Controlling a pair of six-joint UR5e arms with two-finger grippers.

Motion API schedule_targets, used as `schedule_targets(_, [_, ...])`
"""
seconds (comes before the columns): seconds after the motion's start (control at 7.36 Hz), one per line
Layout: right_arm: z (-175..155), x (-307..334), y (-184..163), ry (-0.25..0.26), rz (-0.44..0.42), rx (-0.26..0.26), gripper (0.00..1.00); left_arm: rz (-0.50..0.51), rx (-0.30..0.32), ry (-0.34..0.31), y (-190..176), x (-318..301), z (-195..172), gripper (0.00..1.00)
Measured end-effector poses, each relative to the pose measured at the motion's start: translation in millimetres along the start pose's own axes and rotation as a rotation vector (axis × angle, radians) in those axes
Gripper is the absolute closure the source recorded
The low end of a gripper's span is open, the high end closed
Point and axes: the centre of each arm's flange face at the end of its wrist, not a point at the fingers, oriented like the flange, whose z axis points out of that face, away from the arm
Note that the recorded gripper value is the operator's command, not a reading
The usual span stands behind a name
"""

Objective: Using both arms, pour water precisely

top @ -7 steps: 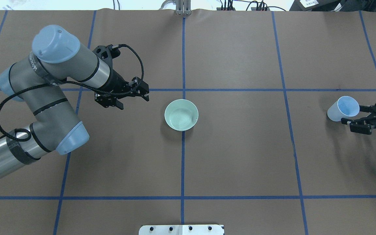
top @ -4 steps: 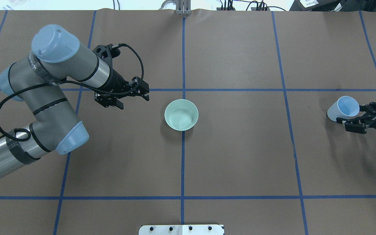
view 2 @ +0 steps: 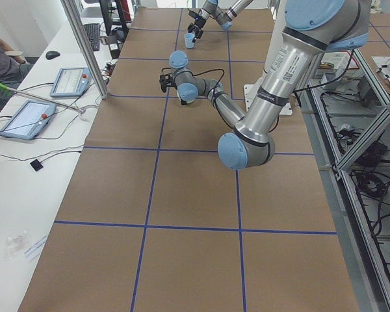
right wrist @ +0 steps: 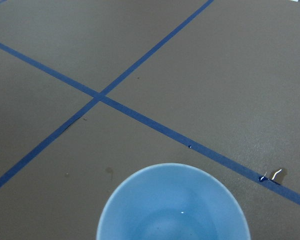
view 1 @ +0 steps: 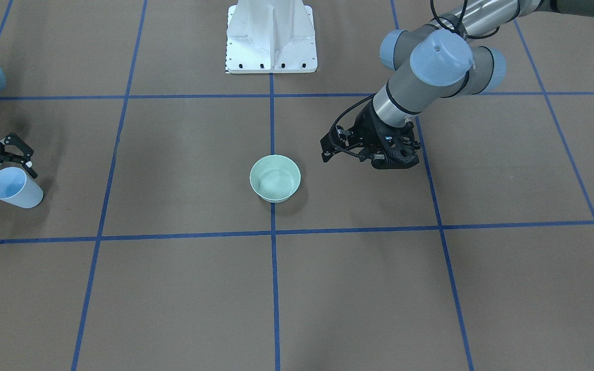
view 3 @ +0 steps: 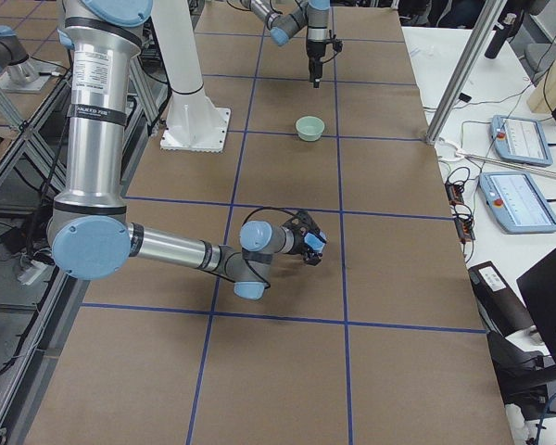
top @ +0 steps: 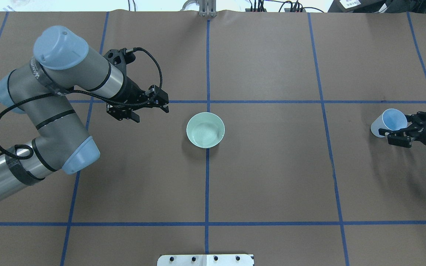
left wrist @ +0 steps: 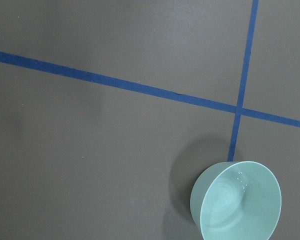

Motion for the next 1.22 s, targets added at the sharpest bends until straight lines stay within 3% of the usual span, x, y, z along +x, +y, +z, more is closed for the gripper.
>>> schedule_targets(0.41, [6, -1, -6, 0.002, 0.000, 0.011, 0.58, 0.000, 0.002, 0.001, 0, 0, -1, 0.00])
schedule_targets(0.54, [9, -3, -10, -0.002, -0.002, 0.018, 0.65, 0.000, 0.002, 0.002, 0, 1, -1, 0.00])
schedule_targets(0.95, [24, -18, -42, -0.019, -0.011, 0.061, 0.67, 0.007, 0.006, 0.014, 1, 4, -8, 0.00])
schedule_targets(1.22, [56, -41, -97, 0.005, -0.009, 0.079, 0.67, 0.009, 0.031, 0.035, -6, 7, -27, 0.00])
